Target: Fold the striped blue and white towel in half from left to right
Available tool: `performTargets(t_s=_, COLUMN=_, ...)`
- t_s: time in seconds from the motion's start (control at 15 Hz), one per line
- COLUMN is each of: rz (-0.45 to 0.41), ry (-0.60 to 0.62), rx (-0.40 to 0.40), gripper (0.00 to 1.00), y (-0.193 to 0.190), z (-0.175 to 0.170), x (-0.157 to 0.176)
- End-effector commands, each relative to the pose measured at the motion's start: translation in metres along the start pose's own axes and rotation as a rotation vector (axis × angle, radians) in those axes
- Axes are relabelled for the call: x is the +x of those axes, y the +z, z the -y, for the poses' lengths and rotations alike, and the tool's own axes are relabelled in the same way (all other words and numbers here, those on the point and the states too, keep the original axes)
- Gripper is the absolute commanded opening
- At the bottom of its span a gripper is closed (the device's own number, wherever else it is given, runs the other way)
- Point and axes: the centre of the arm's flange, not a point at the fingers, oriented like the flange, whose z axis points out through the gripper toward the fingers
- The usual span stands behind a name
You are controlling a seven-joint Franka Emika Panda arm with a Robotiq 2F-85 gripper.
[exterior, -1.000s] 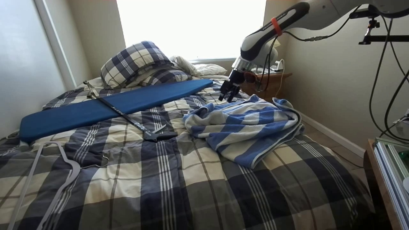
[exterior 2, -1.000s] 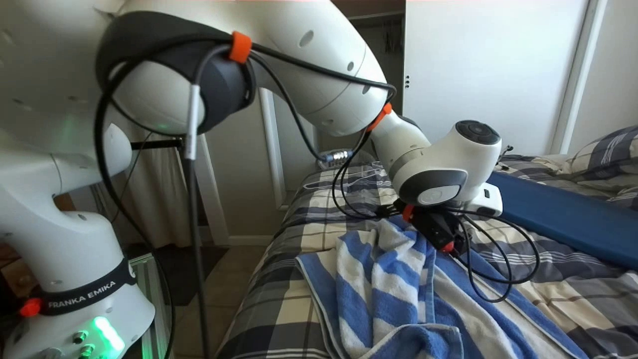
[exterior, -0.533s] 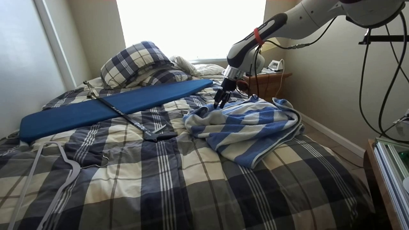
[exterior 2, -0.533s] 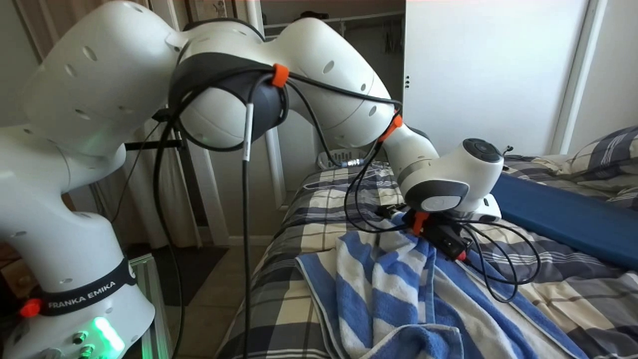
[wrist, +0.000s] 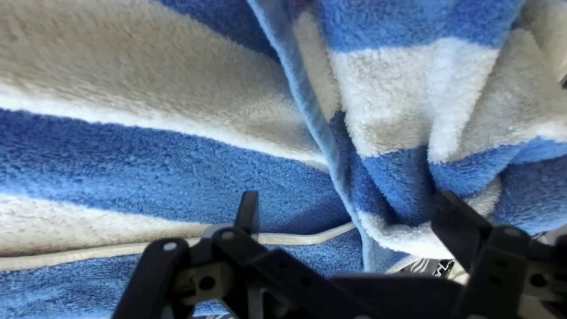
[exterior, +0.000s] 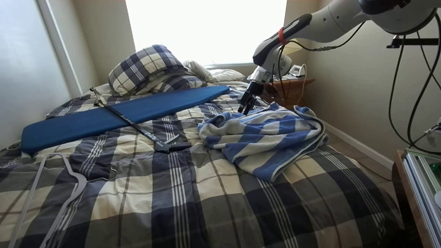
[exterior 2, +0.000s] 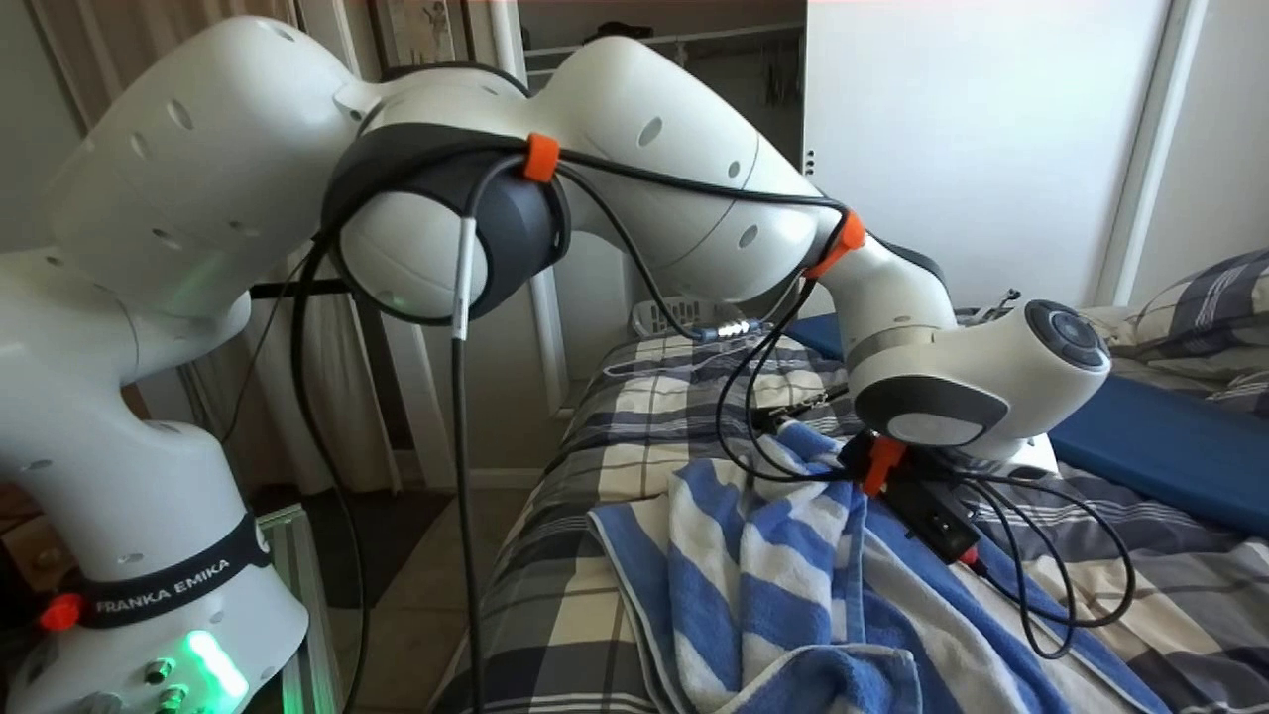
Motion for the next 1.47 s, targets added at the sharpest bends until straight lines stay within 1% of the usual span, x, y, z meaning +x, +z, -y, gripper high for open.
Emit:
performTargets(t_s=0.0, rz=0.027, ry=-0.014, rx=0.053, gripper=0.72, y=0.011, z=-0.02, x=0.012)
performTargets(t_s=0.07, rz=0.033, ry=-0.015, rx=0.059, gripper=0.66, y=0.015, z=-0.022, x=0.012)
performTargets(t_s=0.13, rz=0.041, ry=-0.018, rx=0.067, gripper=0.57, y=0.019, z=-0.022, x=0.013)
performTargets(t_s=0.2, rz=0.043, ry=-0.02, rx=0.071, gripper=0.51, y=0.023, z=-0.022, x=0.014)
performTargets(t_s=0.27, rz=0.043, ry=-0.024, rx=0.075, gripper=0.46, y=0.027, z=-0.021, x=0.015)
performTargets(t_s=0.33, rz=0.043, ry=-0.027, rx=0.081, gripper=0.49, y=0.032, z=-0.02, x=0.017)
performTargets(t_s=0.47, rz=0.042, ry=-0.032, rx=0.088, gripper=0.42, y=0.04, z=-0.019, x=0.02)
performTargets(t_s=0.53, rz=0.043, ry=-0.036, rx=0.085, gripper=0.59, y=0.043, z=-0.019, x=0.021)
performTargets(t_s=0.6, rz=0.043, ry=-0.039, rx=0.088, gripper=0.57, y=0.046, z=-0.018, x=0.023)
performTargets(t_s=0.67, rz=0.043, ry=-0.042, rx=0.089, gripper=0.5, y=0.049, z=-0.017, x=0.024)
performTargets(t_s=0.73, rz=0.042, ry=-0.043, rx=0.092, gripper=0.51, y=0.051, z=-0.017, x=0.025)
performTargets(t_s=0.8, rz=0.04, ry=-0.045, rx=0.093, gripper=0.45, y=0.052, z=-0.016, x=0.027)
performTargets(t_s=0.87, rz=0.037, ry=-0.045, rx=0.094, gripper=0.26, y=0.052, z=-0.016, x=0.027)
performTargets(t_s=0.93, rz=0.033, ry=-0.044, rx=0.095, gripper=0.25, y=0.05, z=-0.017, x=0.027)
performTargets(t_s=1.13, rz=0.023, ry=-0.04, rx=0.097, gripper=0.04, y=0.043, z=-0.019, x=0.027)
performTargets(t_s=1.27, rz=0.023, ry=-0.034, rx=0.105, gripper=0.0, y=0.039, z=-0.019, x=0.027)
performTargets(t_s=1.4, rz=0.035, ry=-0.025, rx=0.125, gripper=0.0, y=0.039, z=-0.019, x=0.025)
